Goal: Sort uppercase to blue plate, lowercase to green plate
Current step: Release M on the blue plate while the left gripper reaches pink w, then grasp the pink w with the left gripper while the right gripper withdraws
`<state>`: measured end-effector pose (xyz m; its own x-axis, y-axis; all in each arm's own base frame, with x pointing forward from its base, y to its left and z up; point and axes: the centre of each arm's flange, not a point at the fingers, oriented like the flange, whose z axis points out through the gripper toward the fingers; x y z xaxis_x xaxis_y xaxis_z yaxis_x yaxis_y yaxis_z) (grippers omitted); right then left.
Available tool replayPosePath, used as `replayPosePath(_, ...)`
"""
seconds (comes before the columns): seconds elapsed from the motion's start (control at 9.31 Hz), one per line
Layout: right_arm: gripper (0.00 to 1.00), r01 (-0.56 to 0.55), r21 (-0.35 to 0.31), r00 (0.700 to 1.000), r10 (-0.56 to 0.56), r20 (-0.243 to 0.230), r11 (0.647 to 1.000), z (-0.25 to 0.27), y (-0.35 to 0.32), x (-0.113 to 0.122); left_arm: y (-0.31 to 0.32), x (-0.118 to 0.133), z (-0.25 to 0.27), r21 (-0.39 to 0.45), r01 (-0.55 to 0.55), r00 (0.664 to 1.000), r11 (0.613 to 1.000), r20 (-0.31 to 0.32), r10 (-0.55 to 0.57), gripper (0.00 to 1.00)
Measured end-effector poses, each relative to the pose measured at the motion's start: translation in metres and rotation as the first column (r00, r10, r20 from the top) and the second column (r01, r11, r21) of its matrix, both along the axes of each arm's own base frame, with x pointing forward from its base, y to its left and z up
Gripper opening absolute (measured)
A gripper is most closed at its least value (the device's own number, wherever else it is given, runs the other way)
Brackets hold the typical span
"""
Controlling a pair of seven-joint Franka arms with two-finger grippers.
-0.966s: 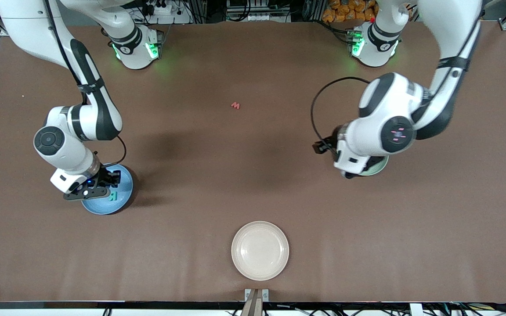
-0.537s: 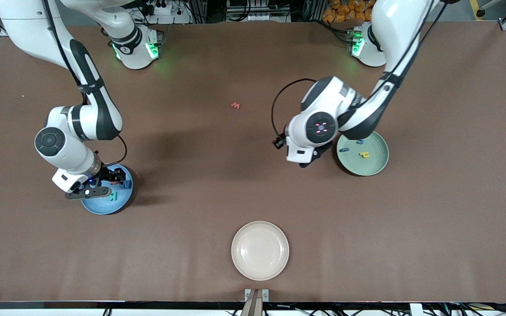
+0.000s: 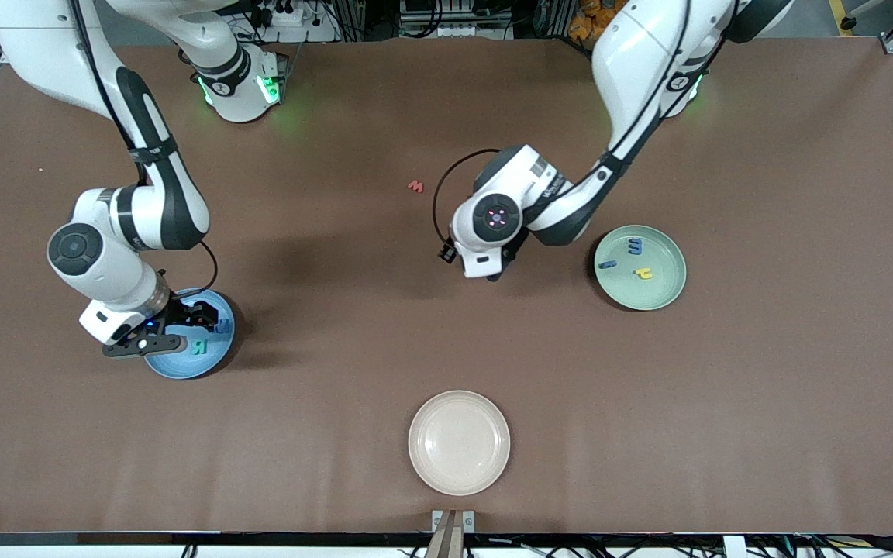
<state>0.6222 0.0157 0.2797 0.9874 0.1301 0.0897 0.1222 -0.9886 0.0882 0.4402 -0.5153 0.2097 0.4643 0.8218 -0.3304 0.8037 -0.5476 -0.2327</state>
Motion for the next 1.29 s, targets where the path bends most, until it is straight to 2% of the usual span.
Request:
replayPosePath(0.21,1.00,0.028,0.002,1.000,-0.028,-0.014,1.000,0.017,-0.016,-0.001,-0.026,-0.035,-0.026,0.022,-0.050,0.997,0.999,-0.056,0.051,0.76)
replayPosePath(0.43,1.00,0.044,0.005,0.999,-0.044,-0.004,0.999,0.031,-0.026,-0.002,-0.045,-0.058,-0.025,0.058,-0.105,0.991,0.993,-0.073,0.109,0.75)
replayPosePath(0.75,1.00,0.054,0.007,0.999,-0.054,0.004,0.999,0.037,-0.032,-0.002,-0.060,-0.072,-0.020,0.085,-0.168,0.982,0.982,-0.073,0.174,0.73)
replayPosePath(0.97,1.00,0.052,0.008,0.999,-0.052,0.010,0.999,0.041,-0.031,-0.002,-0.068,-0.079,-0.018,0.074,-0.189,0.979,0.979,-0.064,0.193,0.68)
replayPosePath(1.29,1.00,0.055,0.008,0.998,-0.055,0.010,0.998,0.041,-0.033,-0.002,-0.081,-0.098,-0.017,0.029,-0.183,0.981,0.983,-0.058,0.185,0.67)
